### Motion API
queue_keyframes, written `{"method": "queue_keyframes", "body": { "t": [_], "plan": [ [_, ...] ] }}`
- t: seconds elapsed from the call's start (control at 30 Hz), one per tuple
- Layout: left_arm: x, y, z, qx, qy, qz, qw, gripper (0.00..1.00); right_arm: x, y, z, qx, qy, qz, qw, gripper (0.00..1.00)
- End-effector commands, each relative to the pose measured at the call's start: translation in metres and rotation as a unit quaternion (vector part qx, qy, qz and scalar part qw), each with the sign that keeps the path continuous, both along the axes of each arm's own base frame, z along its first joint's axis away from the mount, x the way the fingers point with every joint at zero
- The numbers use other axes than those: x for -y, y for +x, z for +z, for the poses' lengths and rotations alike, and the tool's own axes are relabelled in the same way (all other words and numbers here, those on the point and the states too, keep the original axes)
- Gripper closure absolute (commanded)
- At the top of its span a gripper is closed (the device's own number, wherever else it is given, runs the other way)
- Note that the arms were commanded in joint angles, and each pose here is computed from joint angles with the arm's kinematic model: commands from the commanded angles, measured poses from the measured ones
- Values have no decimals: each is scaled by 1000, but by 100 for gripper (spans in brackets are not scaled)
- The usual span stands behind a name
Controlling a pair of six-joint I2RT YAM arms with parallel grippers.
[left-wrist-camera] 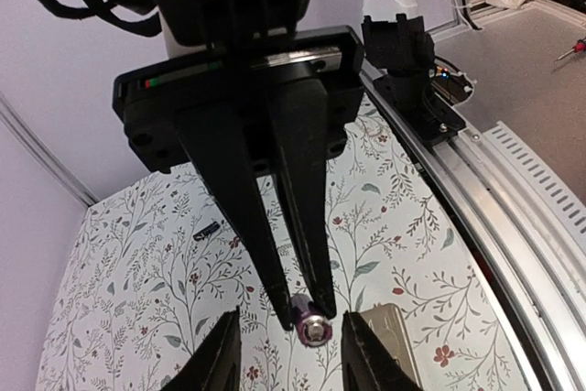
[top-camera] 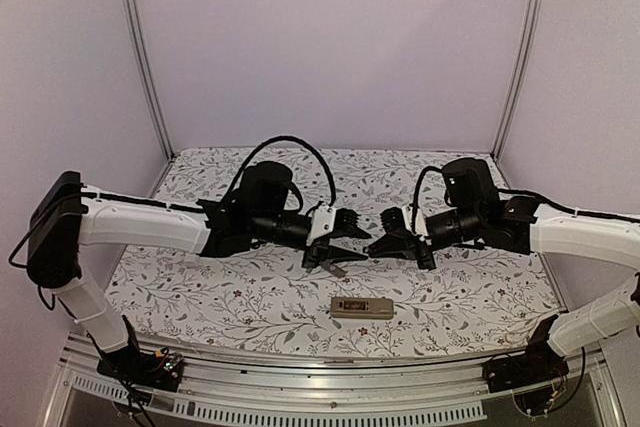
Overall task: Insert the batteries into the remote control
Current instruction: Pass from the right arm to the left
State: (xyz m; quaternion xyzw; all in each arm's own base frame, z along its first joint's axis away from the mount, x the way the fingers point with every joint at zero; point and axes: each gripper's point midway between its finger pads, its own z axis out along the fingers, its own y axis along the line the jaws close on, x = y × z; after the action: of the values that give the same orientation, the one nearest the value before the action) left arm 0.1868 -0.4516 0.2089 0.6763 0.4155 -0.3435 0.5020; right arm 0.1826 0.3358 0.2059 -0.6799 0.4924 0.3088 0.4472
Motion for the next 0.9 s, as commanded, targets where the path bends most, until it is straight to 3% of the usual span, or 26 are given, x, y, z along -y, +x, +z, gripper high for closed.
{"method": "queue_keyframes", "body": {
  "t": [0.0,0.1,0.6,0.87],
  "plan": [
    [2,-7,-16,-19,38,-14,999,67,-3,4,-1,-6,-10,-7,1000,100],
    [2,-6,-14,-15,35,-10,999,75,-4,6,-1,-6,-11,-9,1000,100],
    [-2,-6,4,-12,5,4,1000,73,-6,15,-13,-30,-29,-35,999,100],
    [-6,-1,-10,-20,31,13,999,75,-5,15,-13,-34,-30,-38,998,100]
  ]
}}
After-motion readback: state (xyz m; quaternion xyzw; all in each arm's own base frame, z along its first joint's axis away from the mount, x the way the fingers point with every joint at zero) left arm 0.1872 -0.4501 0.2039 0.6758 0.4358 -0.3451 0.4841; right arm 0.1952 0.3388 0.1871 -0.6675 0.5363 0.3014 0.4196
